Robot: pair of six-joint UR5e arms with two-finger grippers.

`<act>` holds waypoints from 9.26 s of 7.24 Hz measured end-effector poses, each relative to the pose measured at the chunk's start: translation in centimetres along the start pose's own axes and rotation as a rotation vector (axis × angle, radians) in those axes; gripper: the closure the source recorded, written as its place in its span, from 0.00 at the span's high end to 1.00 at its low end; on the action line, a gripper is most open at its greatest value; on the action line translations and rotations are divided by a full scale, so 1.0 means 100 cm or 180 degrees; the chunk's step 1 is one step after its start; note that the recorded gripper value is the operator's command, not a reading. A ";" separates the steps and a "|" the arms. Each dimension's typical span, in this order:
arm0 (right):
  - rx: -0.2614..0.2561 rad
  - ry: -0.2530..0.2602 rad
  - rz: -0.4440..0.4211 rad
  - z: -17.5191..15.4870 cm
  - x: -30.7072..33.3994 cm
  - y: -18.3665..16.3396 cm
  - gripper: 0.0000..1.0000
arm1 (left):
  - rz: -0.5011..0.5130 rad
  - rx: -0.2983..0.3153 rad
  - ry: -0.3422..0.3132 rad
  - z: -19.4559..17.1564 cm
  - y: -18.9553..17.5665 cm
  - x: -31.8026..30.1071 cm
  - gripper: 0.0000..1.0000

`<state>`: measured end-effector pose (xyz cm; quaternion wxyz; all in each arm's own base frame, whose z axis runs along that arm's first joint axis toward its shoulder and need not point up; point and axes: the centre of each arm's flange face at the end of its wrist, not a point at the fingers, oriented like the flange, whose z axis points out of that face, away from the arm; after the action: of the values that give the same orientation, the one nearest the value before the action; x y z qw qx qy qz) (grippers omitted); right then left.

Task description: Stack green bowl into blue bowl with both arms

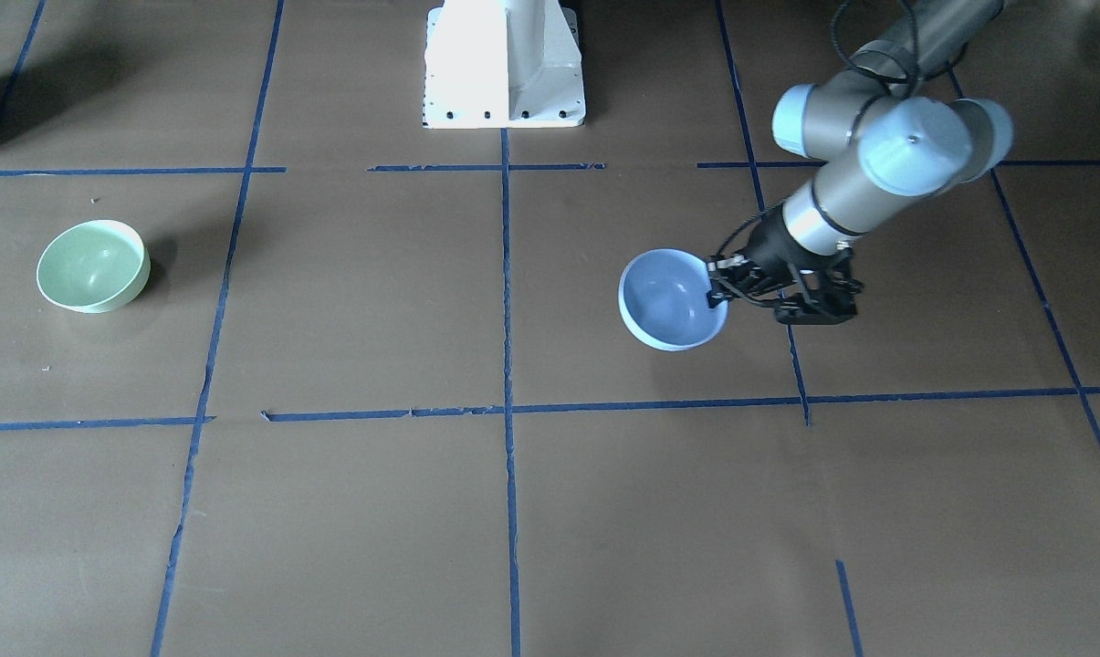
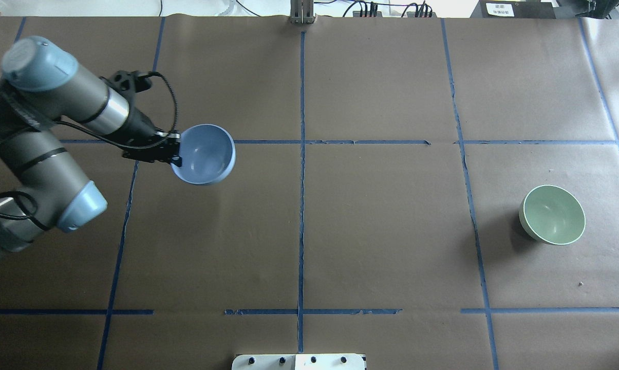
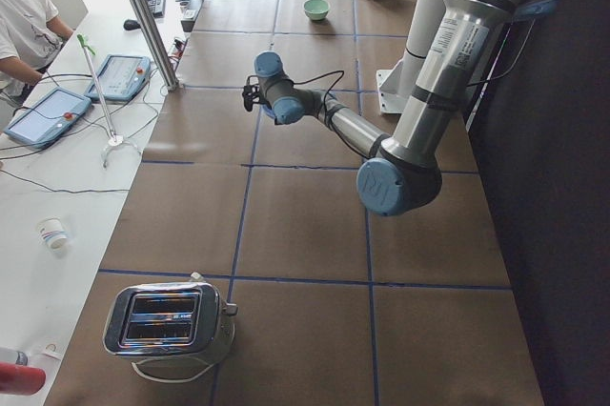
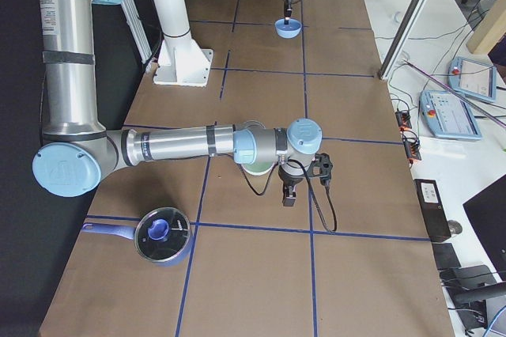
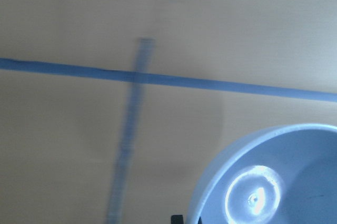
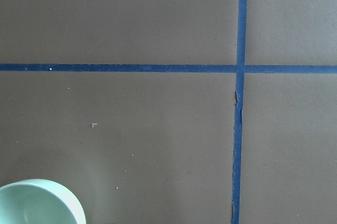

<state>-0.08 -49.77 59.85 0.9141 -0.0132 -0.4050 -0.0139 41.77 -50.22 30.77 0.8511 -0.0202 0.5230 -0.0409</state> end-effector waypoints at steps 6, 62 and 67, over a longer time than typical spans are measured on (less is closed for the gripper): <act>0.0138 -0.0080 -0.0159 0.000 -0.003 0.000 1.00 | 0.0232 0.0234 -0.0138 0.104 0.085 0.121 0.09; -0.0168 0.0208 -0.0675 -0.012 0.030 -0.017 1.00 | 0.0789 -0.0045 -0.0745 -0.278 -0.080 -0.504 0.93; -0.0232 0.0188 -0.0593 0.003 0.046 -0.007 1.00 | 0.0434 -0.0148 -0.0746 -0.285 -0.033 -0.490 0.99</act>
<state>2.80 -50.48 63.46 0.9193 -0.0082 -0.3766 -0.1139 -5.84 -48.80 61.63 0.9064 -0.0091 0.4210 0.0317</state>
